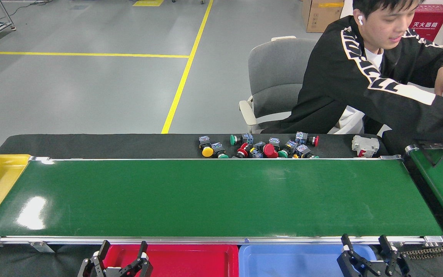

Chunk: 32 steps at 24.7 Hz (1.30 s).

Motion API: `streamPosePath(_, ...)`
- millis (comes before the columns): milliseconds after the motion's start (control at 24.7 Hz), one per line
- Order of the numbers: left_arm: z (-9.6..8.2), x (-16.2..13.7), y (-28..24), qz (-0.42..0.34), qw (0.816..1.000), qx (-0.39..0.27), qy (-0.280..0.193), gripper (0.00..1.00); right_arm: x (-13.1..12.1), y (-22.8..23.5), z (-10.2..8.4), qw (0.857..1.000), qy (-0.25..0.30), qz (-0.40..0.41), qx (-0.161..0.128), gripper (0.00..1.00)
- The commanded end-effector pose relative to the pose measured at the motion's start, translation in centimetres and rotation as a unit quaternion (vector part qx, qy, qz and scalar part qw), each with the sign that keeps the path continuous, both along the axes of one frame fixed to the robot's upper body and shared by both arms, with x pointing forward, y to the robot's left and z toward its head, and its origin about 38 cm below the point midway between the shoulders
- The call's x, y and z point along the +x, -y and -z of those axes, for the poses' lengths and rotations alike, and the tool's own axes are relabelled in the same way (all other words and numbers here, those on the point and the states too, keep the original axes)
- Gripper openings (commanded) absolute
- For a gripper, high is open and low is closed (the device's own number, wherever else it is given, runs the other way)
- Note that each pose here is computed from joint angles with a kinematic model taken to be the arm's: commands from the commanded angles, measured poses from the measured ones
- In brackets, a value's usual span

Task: Pick switch part from conveyor to tray

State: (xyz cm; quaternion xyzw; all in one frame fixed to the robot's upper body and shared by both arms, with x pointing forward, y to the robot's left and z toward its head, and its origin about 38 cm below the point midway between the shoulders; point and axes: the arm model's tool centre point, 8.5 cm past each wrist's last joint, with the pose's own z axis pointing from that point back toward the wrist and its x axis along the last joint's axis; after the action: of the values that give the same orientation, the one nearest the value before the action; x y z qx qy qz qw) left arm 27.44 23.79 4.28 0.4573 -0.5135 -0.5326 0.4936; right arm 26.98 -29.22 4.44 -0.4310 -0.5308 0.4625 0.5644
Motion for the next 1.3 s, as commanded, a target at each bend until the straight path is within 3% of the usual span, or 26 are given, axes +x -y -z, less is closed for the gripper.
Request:
streamPosePath(0, -0.7, 0.3, -0.1, -0.001, 1.0, 0.0, 0.017, 1.0, 0.2, -0.1, -0.6, 1.0, 0.013, -0.004, -0.001, 0.99)
streamPosePath(284, -1.5, 0.2, -0.6, -0.014, 0.998, -0.014, 0.065, 1.0, 0.2, -0.2, -0.6, 1.0, 0.012, -0.003, 0.0, 0.99)
streamPosePath(770, -1.8, 0.5, -1.1, 0.001, 0.998, -0.004, 0.068, 1.0, 0.5, -0.2, -0.8, 1.0, 0.015, -0.002, 0.001, 0.99)
streamPosePath(932, -1.5, 1.0, -1.2, -0.022, 0.999, 0.005, 0.033, 1.0, 0.5, -0.2, -0.8, 1.0, 0.015, -0.001, 0.0, 0.99)
streamPosePath(1256, -1.7, 0.9, -3.2, -0.029, 0.998, 0.044, 0.032, 1.0, 0.5, 0.0, -0.9, 1.0, 0.015, 0.001, 0.0, 0.99)
